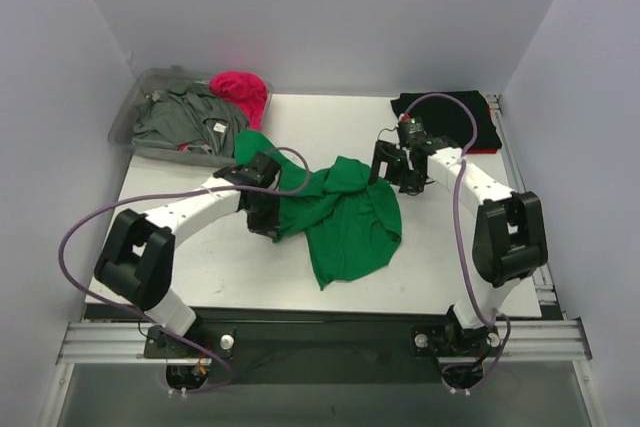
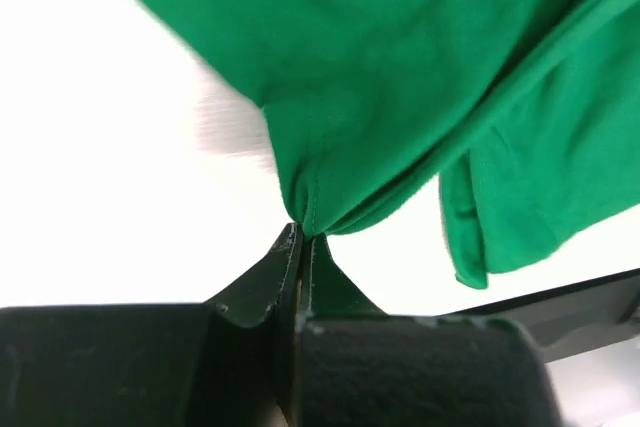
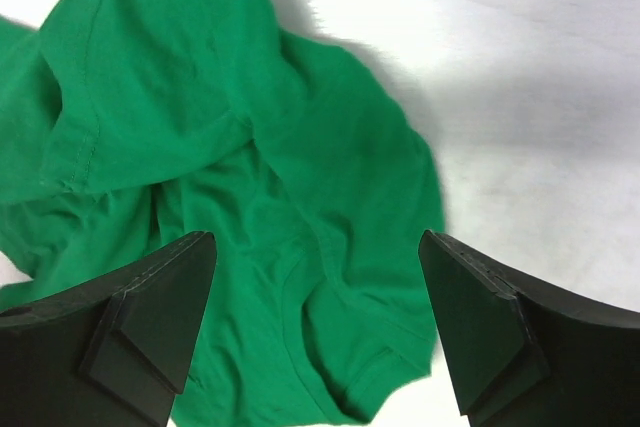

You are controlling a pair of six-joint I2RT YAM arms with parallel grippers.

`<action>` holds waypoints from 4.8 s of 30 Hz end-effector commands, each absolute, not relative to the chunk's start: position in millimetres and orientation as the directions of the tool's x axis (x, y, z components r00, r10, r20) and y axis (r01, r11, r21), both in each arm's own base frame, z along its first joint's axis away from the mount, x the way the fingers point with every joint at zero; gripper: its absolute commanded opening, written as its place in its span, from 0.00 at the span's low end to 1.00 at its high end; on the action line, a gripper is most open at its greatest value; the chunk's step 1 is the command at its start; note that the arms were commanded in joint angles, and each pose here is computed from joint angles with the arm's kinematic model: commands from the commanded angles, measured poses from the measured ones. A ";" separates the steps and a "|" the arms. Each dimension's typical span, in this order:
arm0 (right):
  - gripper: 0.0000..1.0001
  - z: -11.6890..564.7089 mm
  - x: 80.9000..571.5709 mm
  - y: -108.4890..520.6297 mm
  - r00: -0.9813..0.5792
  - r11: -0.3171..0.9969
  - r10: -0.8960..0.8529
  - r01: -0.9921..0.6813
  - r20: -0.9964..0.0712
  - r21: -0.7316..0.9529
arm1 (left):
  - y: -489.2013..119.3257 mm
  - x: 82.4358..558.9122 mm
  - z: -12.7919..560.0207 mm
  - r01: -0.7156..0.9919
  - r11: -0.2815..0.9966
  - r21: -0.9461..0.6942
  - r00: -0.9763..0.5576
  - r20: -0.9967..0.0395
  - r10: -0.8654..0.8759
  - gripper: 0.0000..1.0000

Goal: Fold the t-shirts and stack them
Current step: Flatten out the tshirt

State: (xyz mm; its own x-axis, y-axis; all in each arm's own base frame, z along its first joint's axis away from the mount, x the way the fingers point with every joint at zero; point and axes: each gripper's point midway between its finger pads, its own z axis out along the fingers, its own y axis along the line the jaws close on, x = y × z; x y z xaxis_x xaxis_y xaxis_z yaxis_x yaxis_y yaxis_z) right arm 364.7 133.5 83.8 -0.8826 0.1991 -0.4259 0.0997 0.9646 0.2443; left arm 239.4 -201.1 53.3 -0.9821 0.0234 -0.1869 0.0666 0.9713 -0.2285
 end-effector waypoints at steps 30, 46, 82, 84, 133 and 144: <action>0.00 214.4 472.5 91.6 -0.735 0.909 0.303 0.032 -0.607 0.415 | -76.8 398.9 230.6 -0.146 0.914 -0.379 -0.730 -0.582 -0.358 0.00; 0.69 134.7 309.9 46.1 -0.827 0.948 0.311 0.237 -0.469 0.212 | -66.9 292.4 171.3 -0.324 0.798 -0.509 -0.664 -0.478 -0.575 0.00; 0.60 39.6 405.5 219.6 -0.875 0.935 -0.265 -0.336 -0.405 0.113 | -78.1 260.6 135.3 -0.309 0.823 -0.476 -0.788 -0.357 -0.502 0.00; 0.59 36.9 406.4 219.4 -0.874 0.935 -0.271 -0.338 -0.403 0.105 | -77.8 261.0 135.3 -0.308 0.824 -0.475 -0.787 -0.359 -0.501 0.00; 0.00 277.5 392.1 94.6 -0.612 0.991 0.119 0.021 -0.782 0.135 | -57.0 336.8 207.6 -0.188 0.925 -0.329 -0.686 -0.630 -0.364 0.00; 0.00 496.3 336.9 40.6 -0.060 0.993 0.093 0.074 -0.994 0.089 | -67.7 354.1 448.1 0.094 0.886 -0.454 -0.166 -0.885 -0.436 0.00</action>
State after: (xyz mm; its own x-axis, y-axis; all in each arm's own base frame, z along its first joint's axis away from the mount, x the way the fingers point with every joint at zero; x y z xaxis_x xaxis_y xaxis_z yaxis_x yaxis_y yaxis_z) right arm 366.1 59.6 435.9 -0.2388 0.1233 -0.9632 0.0452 0.9922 0.1158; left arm 373.4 -69.7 366.6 -0.3902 -0.4026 -0.8281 -0.0121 0.9015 -0.4326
